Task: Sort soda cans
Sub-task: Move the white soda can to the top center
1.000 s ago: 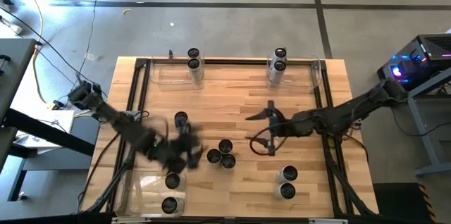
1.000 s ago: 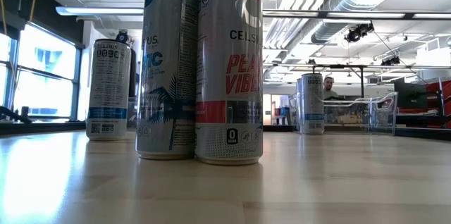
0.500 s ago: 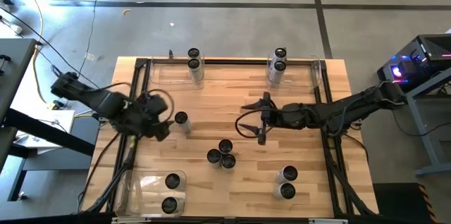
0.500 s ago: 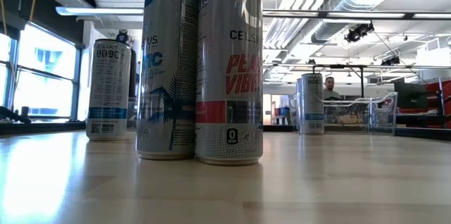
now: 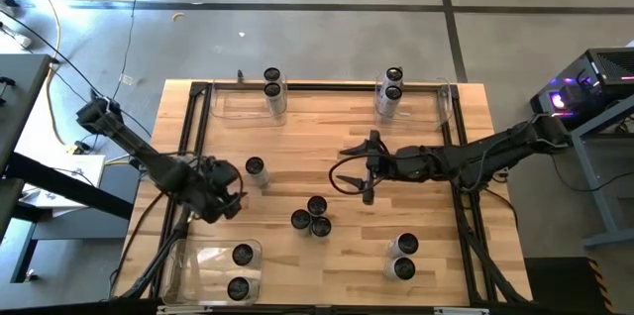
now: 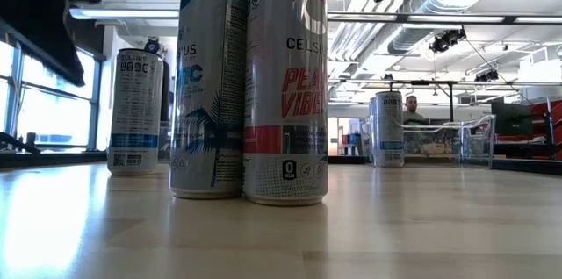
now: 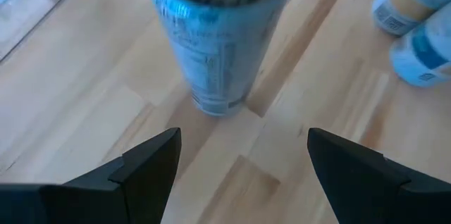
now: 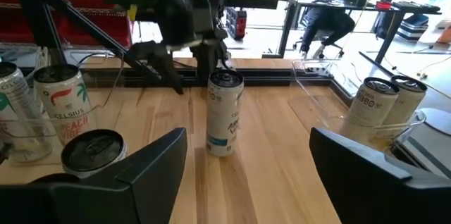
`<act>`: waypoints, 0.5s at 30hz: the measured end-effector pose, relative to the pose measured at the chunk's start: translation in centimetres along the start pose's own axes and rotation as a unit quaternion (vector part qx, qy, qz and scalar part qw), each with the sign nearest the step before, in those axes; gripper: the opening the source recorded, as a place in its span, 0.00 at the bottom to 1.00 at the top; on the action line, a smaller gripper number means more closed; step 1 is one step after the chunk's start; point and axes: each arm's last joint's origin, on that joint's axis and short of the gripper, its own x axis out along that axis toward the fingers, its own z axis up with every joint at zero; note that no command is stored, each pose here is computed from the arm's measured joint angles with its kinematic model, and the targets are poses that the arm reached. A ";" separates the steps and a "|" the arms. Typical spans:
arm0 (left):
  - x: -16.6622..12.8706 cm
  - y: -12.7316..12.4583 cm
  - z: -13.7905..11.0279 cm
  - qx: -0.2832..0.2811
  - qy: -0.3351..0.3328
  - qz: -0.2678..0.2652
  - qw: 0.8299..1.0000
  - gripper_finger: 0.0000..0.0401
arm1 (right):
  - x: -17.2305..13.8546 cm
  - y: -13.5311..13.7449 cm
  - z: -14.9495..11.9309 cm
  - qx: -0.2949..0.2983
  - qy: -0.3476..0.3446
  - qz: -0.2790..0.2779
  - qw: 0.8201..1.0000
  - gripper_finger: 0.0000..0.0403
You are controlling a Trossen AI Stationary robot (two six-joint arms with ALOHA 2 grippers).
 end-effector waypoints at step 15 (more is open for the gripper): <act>4.3 1.2 -2.8 0.071 -0.161 0.046 0.983 0.76 | 0.0 0.0 0.0 0.013 -0.002 0.000 1.000 0.73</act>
